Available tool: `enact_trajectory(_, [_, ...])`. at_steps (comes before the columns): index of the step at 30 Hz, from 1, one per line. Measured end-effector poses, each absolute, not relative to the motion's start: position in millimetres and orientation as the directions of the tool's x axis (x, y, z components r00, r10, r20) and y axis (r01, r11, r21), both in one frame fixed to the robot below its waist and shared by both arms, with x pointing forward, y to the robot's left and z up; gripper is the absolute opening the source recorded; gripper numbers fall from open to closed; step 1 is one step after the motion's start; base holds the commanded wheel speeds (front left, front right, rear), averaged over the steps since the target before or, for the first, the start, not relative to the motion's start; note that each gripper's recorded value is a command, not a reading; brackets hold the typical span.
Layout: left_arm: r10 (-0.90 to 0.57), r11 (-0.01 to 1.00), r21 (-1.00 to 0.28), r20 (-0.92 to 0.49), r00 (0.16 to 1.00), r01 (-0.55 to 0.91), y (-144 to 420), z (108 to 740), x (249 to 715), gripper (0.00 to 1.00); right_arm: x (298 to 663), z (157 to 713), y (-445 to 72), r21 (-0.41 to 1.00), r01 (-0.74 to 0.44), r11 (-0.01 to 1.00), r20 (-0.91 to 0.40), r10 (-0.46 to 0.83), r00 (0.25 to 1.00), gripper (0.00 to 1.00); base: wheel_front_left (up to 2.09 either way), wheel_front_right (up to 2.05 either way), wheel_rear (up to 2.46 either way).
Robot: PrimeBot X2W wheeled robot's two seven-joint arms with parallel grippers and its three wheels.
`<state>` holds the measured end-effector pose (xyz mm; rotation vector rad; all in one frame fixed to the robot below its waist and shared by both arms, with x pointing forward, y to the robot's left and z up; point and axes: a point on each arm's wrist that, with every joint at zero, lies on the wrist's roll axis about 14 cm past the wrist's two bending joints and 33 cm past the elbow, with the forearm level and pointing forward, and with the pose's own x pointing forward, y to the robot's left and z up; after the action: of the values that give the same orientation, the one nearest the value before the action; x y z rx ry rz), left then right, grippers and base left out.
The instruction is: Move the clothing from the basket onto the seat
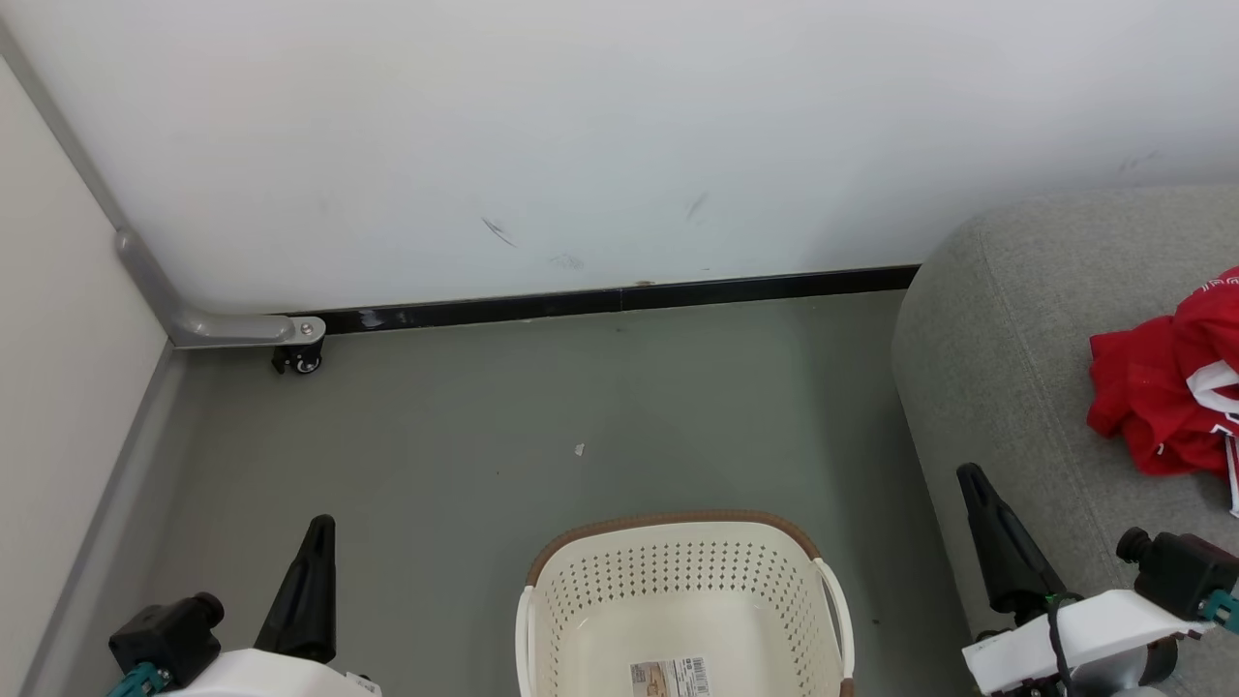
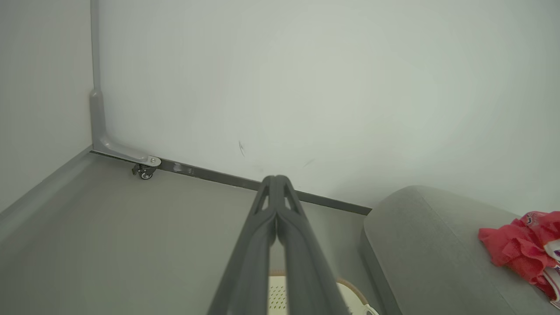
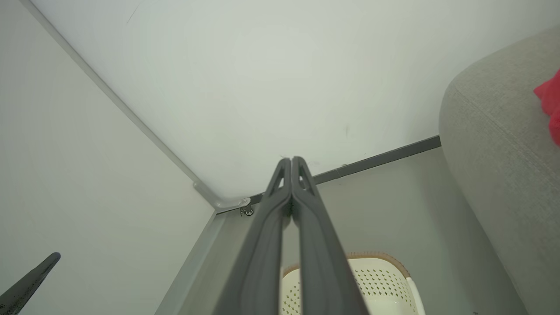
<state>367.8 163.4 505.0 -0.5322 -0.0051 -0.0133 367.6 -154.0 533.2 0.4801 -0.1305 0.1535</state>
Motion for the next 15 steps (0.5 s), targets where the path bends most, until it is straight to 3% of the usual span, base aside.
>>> enact_trajectory(15, [-0.002, 0.741, -0.67, -0.057, 0.998, -0.037, 170.9, 492.8, 370.6, 0.0, 371.0, 518.5, -168.1, 0.638, -0.106, 0.763, 0.092, 0.061, 0.994, 0.0, 0.0, 0.0, 0.0])
